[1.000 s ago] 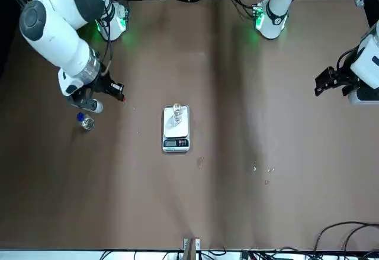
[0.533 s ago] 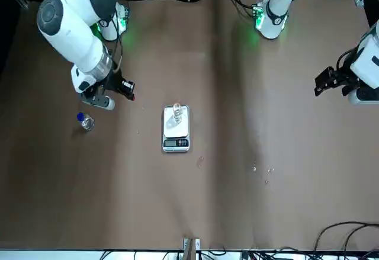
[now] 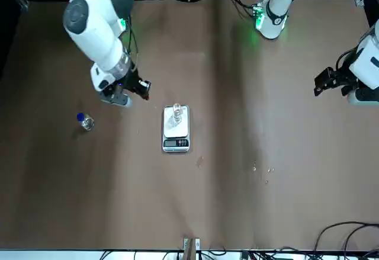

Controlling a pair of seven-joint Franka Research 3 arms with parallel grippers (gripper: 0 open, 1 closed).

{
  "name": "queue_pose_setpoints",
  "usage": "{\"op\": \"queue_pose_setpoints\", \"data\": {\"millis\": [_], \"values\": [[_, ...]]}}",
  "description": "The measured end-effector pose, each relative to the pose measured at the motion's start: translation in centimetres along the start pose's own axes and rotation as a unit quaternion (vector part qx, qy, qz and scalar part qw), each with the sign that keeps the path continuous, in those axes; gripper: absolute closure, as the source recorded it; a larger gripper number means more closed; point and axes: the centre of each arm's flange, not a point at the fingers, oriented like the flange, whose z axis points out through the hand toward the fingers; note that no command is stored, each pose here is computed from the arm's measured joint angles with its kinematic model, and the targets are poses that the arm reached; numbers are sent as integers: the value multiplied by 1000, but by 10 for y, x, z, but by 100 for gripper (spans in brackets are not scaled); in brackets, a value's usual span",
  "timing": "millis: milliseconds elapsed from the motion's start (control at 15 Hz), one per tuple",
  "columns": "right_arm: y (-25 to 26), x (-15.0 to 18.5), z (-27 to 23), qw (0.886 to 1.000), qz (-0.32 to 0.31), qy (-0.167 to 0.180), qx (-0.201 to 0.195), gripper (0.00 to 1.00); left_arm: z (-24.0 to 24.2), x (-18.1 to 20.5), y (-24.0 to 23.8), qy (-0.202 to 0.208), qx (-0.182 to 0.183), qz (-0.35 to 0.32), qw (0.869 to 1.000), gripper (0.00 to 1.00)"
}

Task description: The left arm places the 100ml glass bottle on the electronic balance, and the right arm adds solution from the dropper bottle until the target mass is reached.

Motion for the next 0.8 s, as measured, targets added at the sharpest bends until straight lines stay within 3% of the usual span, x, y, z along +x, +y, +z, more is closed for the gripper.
{"op": "queue_pose_setpoints", "data": {"millis": [800], "values": [[-58,-25,71,1000,-5,5,-3,89,3,0,2,-4,0,2,1000,0]]}}
